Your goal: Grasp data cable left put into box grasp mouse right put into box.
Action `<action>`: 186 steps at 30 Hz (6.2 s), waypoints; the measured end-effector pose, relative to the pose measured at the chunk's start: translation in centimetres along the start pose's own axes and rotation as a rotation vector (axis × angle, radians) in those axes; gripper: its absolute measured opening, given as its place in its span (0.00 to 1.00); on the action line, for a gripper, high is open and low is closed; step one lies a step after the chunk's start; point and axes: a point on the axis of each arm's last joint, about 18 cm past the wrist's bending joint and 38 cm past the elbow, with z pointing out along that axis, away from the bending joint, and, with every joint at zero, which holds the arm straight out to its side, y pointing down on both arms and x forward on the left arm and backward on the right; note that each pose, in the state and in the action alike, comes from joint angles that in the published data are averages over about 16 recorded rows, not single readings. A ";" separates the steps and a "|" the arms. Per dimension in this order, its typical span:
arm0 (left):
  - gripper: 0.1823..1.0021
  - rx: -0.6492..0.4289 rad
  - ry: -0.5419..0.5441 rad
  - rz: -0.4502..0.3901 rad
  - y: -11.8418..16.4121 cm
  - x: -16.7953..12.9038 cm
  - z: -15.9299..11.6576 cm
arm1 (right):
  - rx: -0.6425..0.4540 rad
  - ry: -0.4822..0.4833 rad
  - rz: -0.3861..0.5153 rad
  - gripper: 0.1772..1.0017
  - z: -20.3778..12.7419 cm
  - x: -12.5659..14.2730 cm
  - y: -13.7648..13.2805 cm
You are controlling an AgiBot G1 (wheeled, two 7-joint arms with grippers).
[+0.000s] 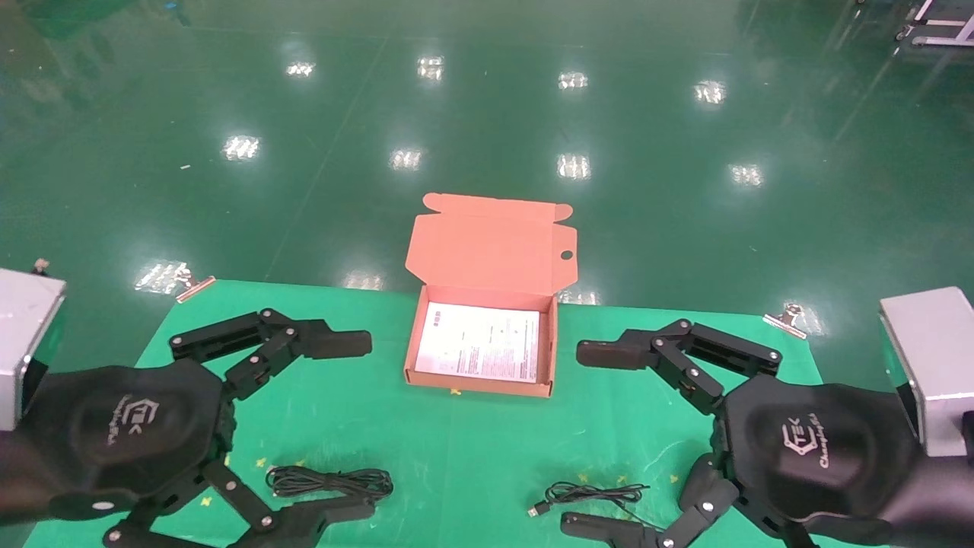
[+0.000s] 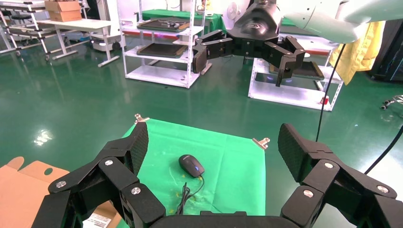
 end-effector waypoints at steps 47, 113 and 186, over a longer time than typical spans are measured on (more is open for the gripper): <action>1.00 -0.721 0.087 -0.001 7.6 -5.1 4.3 | -0.688 -0.267 -0.721 1.00 3.1 4.2 5.2; 0.97 -1.202 -0.093 0.003 24.8 -13.1 7.0 | -1.222 -0.192 -0.582 0.95 8.8 9.3 24.2; 0.10 -1.130 -0.195 0.138 17.9 -17.5 5.9 | -1.114 0.088 -0.556 0.02 4.2 13.8 15.0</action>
